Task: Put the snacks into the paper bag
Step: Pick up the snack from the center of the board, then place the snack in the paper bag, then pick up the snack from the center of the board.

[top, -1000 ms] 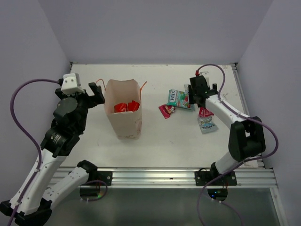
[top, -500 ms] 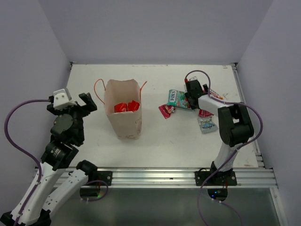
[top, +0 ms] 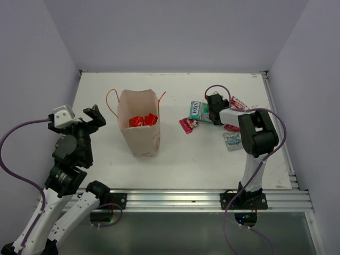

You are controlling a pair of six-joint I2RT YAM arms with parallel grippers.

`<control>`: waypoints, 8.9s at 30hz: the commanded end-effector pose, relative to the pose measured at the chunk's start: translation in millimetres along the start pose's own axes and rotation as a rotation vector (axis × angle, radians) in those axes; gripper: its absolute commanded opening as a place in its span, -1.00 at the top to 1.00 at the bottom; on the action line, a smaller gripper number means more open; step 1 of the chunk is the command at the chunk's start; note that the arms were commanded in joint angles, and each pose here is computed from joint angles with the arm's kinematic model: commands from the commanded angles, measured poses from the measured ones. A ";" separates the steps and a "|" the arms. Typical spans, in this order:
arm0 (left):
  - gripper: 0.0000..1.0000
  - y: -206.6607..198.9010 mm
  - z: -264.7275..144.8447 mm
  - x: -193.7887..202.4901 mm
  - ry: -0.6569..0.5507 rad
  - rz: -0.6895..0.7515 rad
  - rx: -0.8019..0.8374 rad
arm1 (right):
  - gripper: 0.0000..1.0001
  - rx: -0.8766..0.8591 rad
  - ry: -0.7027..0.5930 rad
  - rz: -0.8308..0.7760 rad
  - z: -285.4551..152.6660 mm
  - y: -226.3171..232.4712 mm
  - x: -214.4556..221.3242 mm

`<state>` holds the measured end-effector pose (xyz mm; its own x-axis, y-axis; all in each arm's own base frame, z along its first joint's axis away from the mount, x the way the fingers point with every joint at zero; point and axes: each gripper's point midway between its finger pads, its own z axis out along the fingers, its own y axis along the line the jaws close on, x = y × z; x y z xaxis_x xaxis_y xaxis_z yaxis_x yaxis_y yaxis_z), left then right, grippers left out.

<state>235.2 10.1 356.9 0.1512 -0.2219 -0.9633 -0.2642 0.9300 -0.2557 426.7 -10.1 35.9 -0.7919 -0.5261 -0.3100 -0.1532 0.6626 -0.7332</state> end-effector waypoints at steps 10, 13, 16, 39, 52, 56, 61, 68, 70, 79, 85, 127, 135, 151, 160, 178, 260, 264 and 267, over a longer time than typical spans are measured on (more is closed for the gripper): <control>-1.00 -2.0 4.0 -5.2 -0.034 -0.022 -0.007 | 0.86 -0.005 -0.037 0.008 -8.4 -5.7 -12.0; -1.00 -3.0 4.4 -4.4 -0.031 -0.018 -0.003 | 0.99 0.008 -0.093 0.067 -28.6 -28.2 -28.9; -1.00 -4.1 5.5 -3.1 -0.027 -0.015 -0.002 | 1.00 0.022 -0.150 0.106 -54.0 -53.9 -46.6; -1.00 -11.2 9.2 4.4 -0.006 0.018 0.024 | 1.00 -0.421 -0.782 0.283 -337.6 -150.7 -150.8; -1.00 -15.7 11.3 8.8 0.006 0.034 0.040 | 1.00 -0.884 -1.133 0.304 -486.4 -153.1 -180.9; -1.00 -14.6 11.7 9.0 0.006 0.036 0.034 | 1.00 -0.988 -1.190 0.291 -518.9 -149.6 -186.7; -1.00 -14.1 11.8 9.3 0.006 0.036 0.031 | 1.00 -1.084 -1.163 0.217 -547.6 -114.6 -193.7; -1.00 -13.0 12.0 10.4 0.007 0.037 0.024 | 1.00 -1.107 -1.019 0.187 -535.4 -62.9 -203.6; -1.00 -13.4 12.0 10.2 0.006 0.034 0.026 | 1.00 -1.117 -0.967 0.202 -529.6 -51.0 -204.1; -1.00 -23.1 14.4 15.1 0.035 0.041 0.061 | 1.00 -1.064 -0.778 0.247 -489.1 2.0 -215.8; -1.00 -47.8 20.5 26.7 0.229 0.109 0.104 | 1.00 -1.038 -0.683 0.246 -470.2 22.9 -216.0; -0.68 -66.3 15.7 83.2 0.492 0.165 0.153 | 1.00 -0.736 -0.882 -0.093 -421.0 70.3 -269.4; -0.70 -66.2 13.8 78.9 0.481 0.168 0.167 | 0.54 -0.710 -0.821 -0.150 -396.4 98.5 -268.5; -0.86 -63.1 12.9 67.1 0.447 0.156 0.159 | -0.37 -0.765 -0.944 0.041 -441.8 47.6 -272.0; -1.00 -65.5 12.4 59.6 0.436 0.146 0.171 | -0.91 -0.805 -1.051 0.246 -486.3 -23.8 -248.8; -1.00 -49.6 11.3 32.8 0.311 0.149 0.140 | -0.97 -0.439 -0.904 0.676 -410.8 -116.5 -136.6; -1.00 -12.9 7.8 70.4 0.167 0.109 0.057 | 1.00 -0.602 -0.031 0.853 -166.4 37.4 29.4; -1.00 -13.1 7.9 71.5 0.170 0.111 0.058 | 1.00 -0.629 -0.197 0.867 -202.8 1.8 -1.8; -1.00 -12.4 7.3 70.6 0.167 0.109 0.057 | 1.00 -0.640 -0.291 0.868 -226.1 -21.8 -20.4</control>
<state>253.8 -14.0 281.0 -0.0908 -0.1250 -0.9880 -0.2197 0.9701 -0.1026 304.1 100.0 143.2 -0.7003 0.2197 -0.6792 0.1106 0.9734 0.2008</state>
